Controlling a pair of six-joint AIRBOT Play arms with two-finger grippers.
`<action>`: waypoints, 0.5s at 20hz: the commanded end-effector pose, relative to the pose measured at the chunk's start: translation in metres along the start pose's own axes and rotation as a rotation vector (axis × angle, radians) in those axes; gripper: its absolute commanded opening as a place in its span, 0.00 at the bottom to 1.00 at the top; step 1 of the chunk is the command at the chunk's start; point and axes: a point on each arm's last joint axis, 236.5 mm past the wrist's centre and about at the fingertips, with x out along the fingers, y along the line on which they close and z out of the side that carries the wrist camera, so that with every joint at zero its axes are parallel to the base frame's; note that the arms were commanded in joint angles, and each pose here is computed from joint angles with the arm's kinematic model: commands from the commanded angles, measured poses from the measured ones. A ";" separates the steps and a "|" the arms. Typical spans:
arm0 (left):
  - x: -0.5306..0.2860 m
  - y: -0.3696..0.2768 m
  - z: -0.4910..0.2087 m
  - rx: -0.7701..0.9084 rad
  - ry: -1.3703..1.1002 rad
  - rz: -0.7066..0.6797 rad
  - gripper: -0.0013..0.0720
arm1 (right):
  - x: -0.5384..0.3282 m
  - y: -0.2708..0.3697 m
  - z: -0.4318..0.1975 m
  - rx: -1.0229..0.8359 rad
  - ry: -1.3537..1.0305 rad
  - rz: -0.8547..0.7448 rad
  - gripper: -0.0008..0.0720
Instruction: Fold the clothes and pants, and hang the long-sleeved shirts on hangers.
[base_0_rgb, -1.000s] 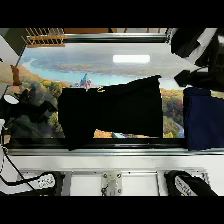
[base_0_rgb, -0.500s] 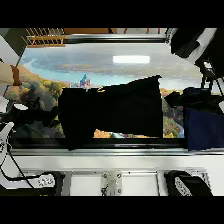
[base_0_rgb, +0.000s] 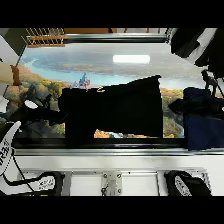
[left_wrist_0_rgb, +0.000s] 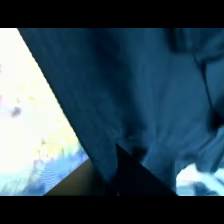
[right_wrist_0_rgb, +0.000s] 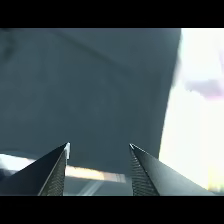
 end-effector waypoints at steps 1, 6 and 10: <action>-0.024 -0.005 -0.018 0.086 0.026 0.042 0.03 | 0.022 -0.061 -0.066 0.394 0.169 -0.125 0.71; -0.024 -0.001 -0.031 0.058 -0.059 0.045 0.03 | 0.081 -0.081 -0.156 0.755 0.276 -0.125 0.90; -0.019 0.007 -0.053 0.048 -0.057 0.052 0.03 | 0.111 -0.076 -0.155 0.873 0.166 -0.057 0.90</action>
